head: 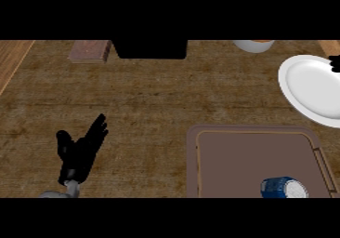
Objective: Pick the can from the tray and place it in the plate
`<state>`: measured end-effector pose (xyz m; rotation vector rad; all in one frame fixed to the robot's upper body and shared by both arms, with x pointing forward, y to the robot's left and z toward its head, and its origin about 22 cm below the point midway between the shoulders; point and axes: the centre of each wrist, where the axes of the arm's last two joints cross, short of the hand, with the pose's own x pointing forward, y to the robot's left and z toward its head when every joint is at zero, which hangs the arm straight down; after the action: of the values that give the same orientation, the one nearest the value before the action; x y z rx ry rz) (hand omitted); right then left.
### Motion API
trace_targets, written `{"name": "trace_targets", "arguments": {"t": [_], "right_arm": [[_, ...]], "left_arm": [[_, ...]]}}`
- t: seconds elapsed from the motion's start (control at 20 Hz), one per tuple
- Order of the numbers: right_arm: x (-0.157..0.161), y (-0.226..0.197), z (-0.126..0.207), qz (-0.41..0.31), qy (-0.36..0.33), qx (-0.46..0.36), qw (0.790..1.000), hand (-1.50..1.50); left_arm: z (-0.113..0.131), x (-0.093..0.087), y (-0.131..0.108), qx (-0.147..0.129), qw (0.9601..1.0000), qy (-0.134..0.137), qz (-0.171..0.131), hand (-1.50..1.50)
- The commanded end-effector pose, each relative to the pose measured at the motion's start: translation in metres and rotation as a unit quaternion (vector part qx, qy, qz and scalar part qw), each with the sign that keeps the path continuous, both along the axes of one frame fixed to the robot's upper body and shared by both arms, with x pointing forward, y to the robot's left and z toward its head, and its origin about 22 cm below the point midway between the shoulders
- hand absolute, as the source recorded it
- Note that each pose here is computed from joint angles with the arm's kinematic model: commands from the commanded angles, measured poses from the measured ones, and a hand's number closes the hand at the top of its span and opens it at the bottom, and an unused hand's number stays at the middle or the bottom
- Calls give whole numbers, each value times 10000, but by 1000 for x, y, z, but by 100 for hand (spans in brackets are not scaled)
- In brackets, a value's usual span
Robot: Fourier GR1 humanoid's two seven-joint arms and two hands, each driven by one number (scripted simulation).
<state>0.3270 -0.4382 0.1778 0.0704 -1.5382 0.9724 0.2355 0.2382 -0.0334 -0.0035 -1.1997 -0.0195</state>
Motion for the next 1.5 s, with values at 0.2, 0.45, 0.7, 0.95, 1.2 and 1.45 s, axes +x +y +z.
{"name": "trace_targets", "arguments": {"t": [0.2,0.45,0.7,0.95,1.2,1.45], "right_arm": [[-15,38,3,1012,206,-1058,9890,-150],[-38,70,-4,1006,174,-1218,9873,-150],[-55,90,-9,943,265,-1732,9800,-150],[-64,98,-27,1184,616,-1776,9750,-150],[-74,92,-45,1258,650,-1677,9756,-150],[-69,118,-42,1053,364,-1981,9738,-150]], "left_arm": [[10,4,-6,-27,9999,80,86,0],[5,-9,18,45,9999,26,98,0],[-4,9,-11,4,9998,84,163,0],[-12,-6,7,-79,9999,84,50,0],[0,-3,-9,47,9999,78,98,0],[-11,-3,-10,8,10000,73,55,0]]}}
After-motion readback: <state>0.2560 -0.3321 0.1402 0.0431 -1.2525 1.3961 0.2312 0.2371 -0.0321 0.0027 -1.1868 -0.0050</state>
